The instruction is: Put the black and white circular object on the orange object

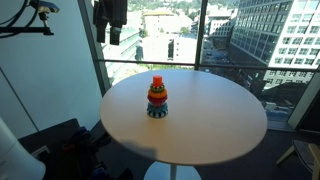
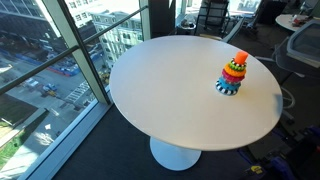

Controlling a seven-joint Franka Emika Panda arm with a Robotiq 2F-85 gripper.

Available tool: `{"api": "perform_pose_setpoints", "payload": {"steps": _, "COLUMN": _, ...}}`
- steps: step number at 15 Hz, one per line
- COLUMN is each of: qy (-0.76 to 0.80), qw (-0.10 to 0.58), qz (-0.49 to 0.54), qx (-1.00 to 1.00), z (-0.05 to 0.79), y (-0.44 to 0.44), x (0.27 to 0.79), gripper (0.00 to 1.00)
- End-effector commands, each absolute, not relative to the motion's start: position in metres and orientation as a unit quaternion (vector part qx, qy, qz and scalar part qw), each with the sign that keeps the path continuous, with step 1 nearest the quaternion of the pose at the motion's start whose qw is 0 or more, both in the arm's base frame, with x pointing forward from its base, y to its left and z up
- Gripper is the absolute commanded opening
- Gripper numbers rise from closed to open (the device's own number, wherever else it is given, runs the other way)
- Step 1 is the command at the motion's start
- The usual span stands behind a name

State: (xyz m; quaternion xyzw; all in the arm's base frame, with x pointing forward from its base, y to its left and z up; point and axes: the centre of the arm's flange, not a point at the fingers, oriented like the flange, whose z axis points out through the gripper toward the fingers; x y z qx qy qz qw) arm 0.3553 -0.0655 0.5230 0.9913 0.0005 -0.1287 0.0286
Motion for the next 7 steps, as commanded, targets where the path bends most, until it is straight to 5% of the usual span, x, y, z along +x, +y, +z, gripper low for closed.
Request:
{"api": "perform_pose_setpoints", "payload": {"steps": 1, "qy": -0.001, "qw": 0.027, "qz": -0.122, "qx": 0.992, "z": 0.5264, "y": -0.0667, "x": 0.3503, "gripper": 1.00}}
{"api": "perform_pose_setpoints", "payload": {"steps": 7, "qy": -0.001, "qw": 0.027, "qz": -0.125, "qx": 0.992, "z": 0.5235, "y": -0.0663, "x": 0.3495, "gripper": 1.00}}
